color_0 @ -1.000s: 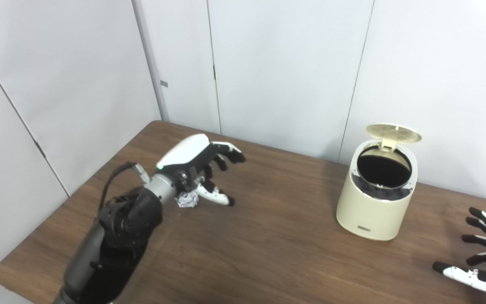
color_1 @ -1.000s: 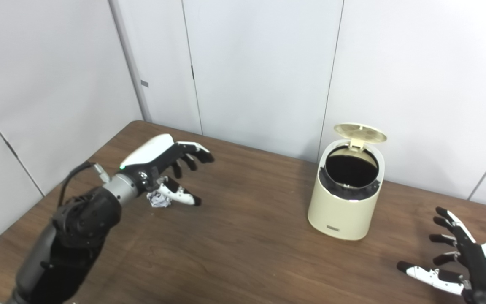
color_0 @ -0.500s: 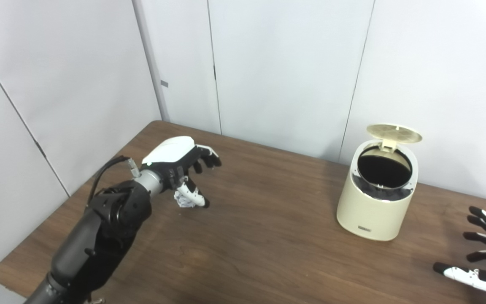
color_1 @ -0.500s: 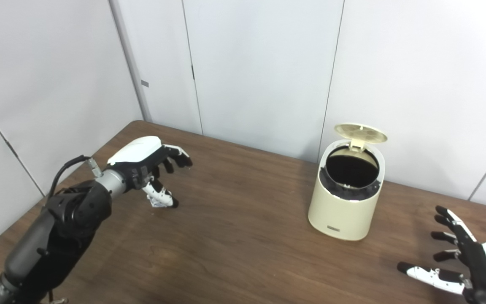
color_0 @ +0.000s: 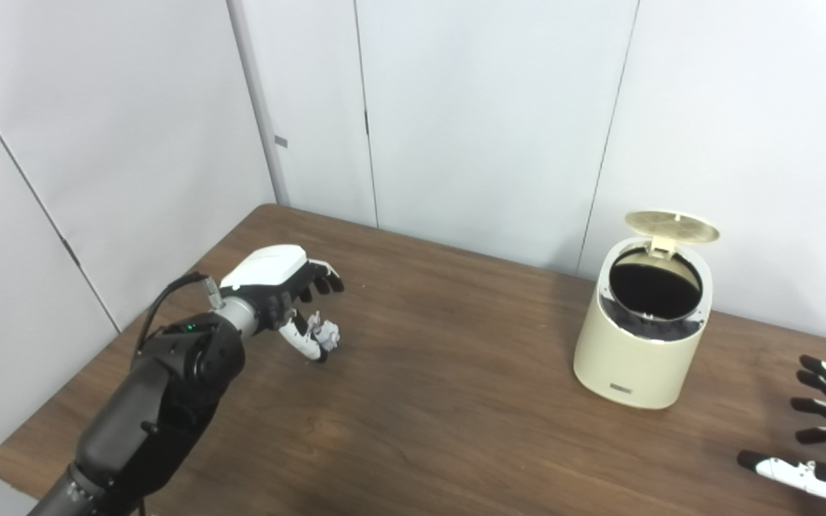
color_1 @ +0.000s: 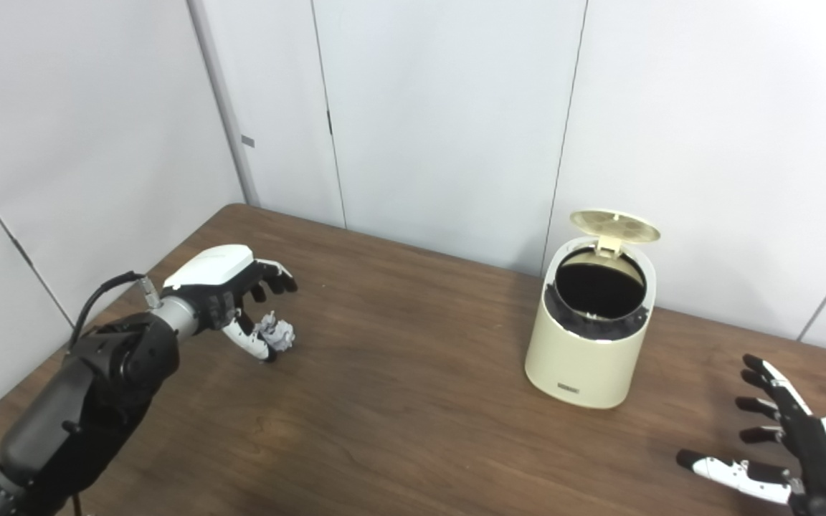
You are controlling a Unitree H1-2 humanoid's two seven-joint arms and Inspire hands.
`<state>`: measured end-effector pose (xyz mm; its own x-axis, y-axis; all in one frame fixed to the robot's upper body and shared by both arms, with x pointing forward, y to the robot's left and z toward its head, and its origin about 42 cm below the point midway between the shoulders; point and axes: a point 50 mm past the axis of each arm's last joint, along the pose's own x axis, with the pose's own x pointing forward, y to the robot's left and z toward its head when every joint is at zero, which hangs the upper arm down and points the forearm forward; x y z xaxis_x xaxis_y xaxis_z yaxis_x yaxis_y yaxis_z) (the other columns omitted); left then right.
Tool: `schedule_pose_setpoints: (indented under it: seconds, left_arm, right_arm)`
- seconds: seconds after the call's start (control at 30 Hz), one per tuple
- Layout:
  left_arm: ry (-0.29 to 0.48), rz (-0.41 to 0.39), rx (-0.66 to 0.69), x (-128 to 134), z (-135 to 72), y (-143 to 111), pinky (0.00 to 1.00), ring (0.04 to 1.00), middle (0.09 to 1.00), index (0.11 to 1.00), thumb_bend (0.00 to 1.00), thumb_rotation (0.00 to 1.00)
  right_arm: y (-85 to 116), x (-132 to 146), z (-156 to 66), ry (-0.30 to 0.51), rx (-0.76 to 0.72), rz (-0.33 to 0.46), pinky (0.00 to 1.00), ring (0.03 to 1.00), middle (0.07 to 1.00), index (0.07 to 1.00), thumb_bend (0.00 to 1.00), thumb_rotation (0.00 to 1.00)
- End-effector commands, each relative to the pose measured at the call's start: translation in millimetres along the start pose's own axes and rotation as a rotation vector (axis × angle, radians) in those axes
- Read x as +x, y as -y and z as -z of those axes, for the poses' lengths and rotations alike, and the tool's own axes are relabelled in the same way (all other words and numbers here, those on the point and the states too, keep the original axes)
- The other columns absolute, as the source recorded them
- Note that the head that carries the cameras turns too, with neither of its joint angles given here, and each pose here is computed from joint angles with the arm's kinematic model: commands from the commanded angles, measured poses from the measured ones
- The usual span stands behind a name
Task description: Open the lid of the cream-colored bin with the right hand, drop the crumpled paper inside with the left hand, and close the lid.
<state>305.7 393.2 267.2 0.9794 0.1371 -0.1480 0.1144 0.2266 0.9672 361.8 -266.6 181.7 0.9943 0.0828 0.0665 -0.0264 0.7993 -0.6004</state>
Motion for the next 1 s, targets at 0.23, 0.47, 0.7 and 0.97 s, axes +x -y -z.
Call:
schedule_pose_setpoints:
  seconds: [0.23,0.47,0.7,0.97]
  left_arm:
    - [-0.008,-0.109,0.054,8,8,-4,0.55,0.734,0.785,0.777,0.90,0.01]
    - [-0.005,-0.115,0.037,14,6,9,0.53,0.714,0.773,0.751,0.89,0.02]
    - [0.021,-0.084,0.001,18,-2,21,0.51,0.661,0.736,0.729,0.86,0.00]
    - [0.034,-0.073,0.009,24,-5,31,0.49,0.620,0.696,0.715,0.85,0.00]
  right_arm:
    - [16,4,-19,0.078,-0.009,0.039,0.55,0.750,0.865,0.895,0.86,0.13]
    - [16,2,-20,0.068,-0.007,0.035,0.53,0.738,0.861,0.895,0.86,0.14]
    - [16,1,-23,0.069,-0.011,0.038,0.54,0.745,0.867,0.895,0.85,0.12]
    - [18,-1,-25,0.061,-0.027,0.043,0.51,0.735,0.860,0.893,0.85,0.15]
